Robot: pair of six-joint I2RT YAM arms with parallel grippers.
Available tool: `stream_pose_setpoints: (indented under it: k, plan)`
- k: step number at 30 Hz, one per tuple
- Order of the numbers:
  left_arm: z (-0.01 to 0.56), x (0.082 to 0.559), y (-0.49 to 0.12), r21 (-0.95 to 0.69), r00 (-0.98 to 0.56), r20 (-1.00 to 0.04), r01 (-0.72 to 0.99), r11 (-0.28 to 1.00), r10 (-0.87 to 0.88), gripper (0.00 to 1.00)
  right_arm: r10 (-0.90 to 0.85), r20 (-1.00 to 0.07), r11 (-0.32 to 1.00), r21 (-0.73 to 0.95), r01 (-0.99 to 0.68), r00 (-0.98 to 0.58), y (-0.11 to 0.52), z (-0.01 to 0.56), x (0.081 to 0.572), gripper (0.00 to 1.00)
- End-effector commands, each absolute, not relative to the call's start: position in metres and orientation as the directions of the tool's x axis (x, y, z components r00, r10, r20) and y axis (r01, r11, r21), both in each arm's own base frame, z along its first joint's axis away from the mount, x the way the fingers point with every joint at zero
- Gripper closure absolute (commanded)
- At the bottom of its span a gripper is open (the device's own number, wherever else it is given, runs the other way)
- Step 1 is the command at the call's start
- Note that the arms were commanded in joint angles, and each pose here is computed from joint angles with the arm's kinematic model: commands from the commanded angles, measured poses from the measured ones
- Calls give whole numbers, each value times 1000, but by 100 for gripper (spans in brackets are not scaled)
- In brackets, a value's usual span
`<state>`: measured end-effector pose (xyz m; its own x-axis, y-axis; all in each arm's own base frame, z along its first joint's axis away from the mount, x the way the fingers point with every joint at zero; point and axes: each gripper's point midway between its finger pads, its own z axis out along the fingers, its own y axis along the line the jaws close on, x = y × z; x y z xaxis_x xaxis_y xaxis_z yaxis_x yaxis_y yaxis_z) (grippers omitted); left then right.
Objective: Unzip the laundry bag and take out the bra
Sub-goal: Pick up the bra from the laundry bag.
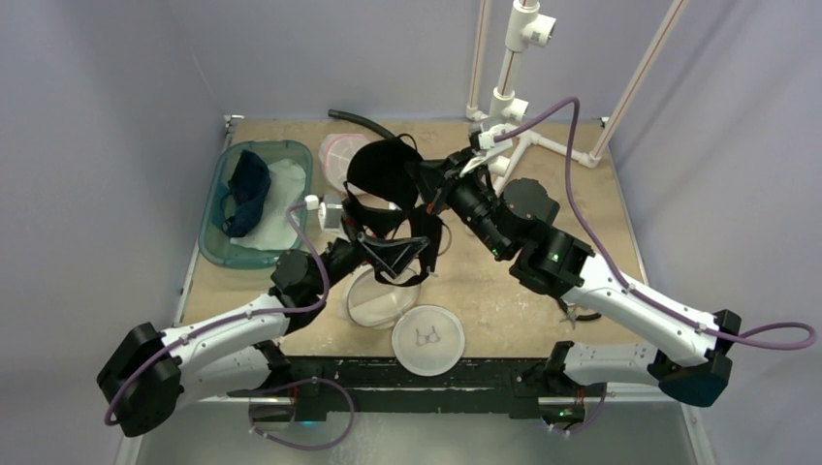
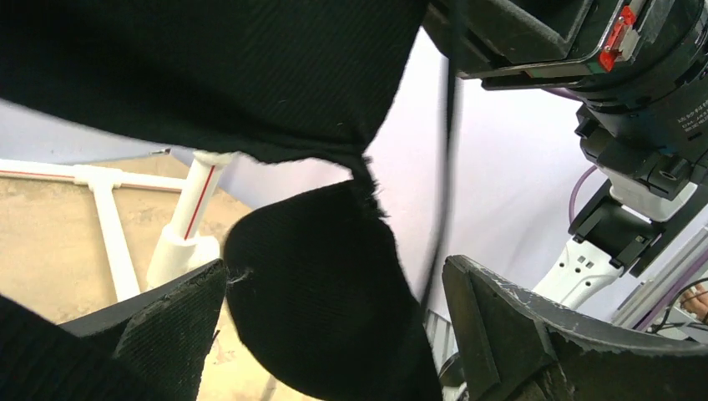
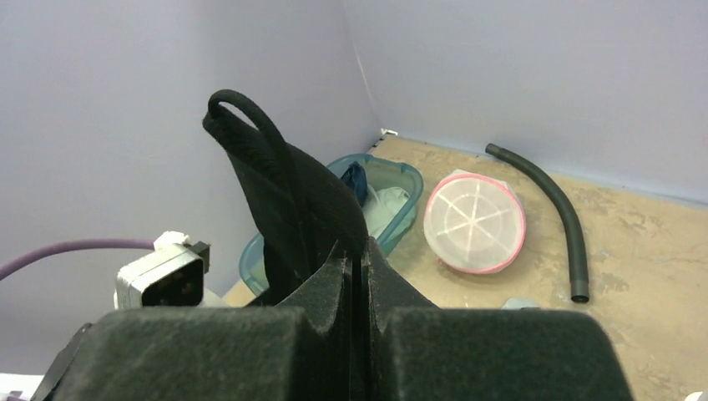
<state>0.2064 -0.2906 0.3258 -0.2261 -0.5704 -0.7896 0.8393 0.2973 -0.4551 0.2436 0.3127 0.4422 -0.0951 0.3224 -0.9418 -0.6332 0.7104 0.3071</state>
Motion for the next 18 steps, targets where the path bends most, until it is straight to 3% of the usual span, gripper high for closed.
stream_pose_setpoints:
  k: [1, 5, 7, 13, 16, 18]
  plan:
    - [363, 210, -296, -382, -98, -778, 858, 344, -621, 1, 399, -915, 703, 345, -622, -57, 301, 474, 241, 100]
    - [369, 213, -292, -396, -75, -758, 842, 366, -648, 3, 405, -913, 716, 355, -601, -57, 294, 471, 242, 100]
    - [370, 213, -294, -392, -68, -759, 841, 371, -647, 9, 407, -911, 711, 361, -604, -65, 295, 469, 241, 100]
    - [368, 222, -308, -393, -75, -780, 832, 392, -621, 53, 412, -908, 688, 368, -626, -81, 298, 467, 235, 100]
    - [368, 225, -305, -407, -69, -770, 819, 405, -634, 52, 414, -906, 678, 371, -635, -88, 298, 467, 232, 100]
    - [370, 228, -299, -417, -52, -760, 804, 425, -647, 40, 414, -905, 673, 374, -639, -94, 297, 466, 230, 100]
